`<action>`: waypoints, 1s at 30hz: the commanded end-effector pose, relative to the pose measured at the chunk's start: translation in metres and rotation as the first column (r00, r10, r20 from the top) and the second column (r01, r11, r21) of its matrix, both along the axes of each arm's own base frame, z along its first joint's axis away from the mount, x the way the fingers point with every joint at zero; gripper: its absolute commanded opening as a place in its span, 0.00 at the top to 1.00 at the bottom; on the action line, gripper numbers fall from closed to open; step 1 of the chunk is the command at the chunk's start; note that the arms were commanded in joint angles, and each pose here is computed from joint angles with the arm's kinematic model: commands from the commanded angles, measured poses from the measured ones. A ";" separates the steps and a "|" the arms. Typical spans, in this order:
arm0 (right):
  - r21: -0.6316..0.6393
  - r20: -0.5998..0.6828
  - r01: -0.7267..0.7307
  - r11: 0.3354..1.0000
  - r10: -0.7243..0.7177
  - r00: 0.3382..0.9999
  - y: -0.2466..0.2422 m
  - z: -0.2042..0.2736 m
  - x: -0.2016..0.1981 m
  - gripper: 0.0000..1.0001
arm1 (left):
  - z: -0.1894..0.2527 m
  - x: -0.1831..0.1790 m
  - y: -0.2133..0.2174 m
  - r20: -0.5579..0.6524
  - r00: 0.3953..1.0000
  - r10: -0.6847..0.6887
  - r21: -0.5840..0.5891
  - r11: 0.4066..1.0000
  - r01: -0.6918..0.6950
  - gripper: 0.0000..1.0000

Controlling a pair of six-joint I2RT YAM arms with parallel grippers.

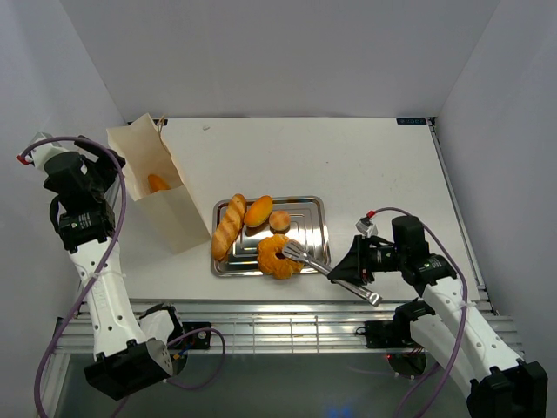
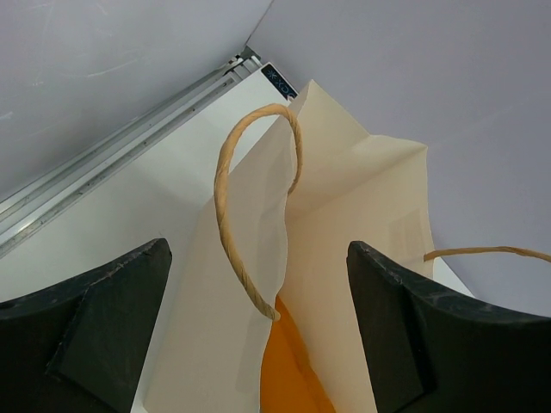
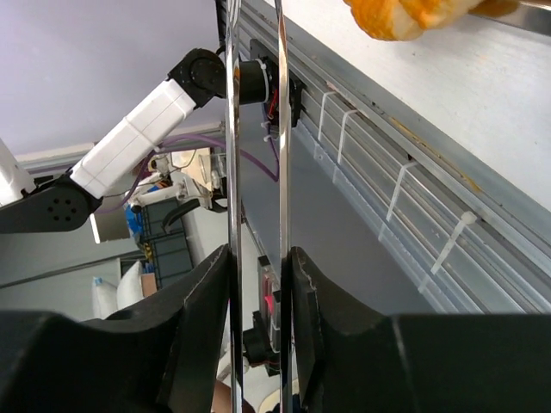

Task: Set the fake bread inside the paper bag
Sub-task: Pick up the fake bread from the plate.

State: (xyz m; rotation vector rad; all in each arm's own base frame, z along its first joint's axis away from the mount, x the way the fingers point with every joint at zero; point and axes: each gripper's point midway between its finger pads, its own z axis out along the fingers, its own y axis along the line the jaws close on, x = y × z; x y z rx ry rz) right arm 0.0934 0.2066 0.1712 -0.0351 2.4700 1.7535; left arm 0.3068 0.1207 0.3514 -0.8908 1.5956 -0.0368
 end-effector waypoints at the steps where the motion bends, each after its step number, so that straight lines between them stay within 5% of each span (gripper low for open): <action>1: -0.002 -0.072 0.038 0.999 -0.038 0.997 -0.002 -0.006 -0.002 0.61 | 0.013 0.002 -0.004 0.052 0.998 -0.031 0.032 0.999 0.030 0.06; 10: -0.079 -0.151 0.128 0.989 -0.139 0.979 -0.010 -0.025 -0.003 0.56 | 0.019 0.001 -0.008 0.072 0.996 -0.057 0.049 0.997 0.053 0.06; 20: -0.276 -0.019 0.247 0.929 -0.263 0.965 -0.035 -0.024 0.017 0.55 | 0.011 0.004 -0.009 0.055 0.996 -0.074 0.058 0.996 0.071 0.06; 30: -0.286 -0.059 0.227 0.931 -0.254 0.965 -0.036 -0.034 0.008 0.49 | 0.007 0.006 -0.011 0.054 0.995 -0.088 0.051 0.995 0.086 0.06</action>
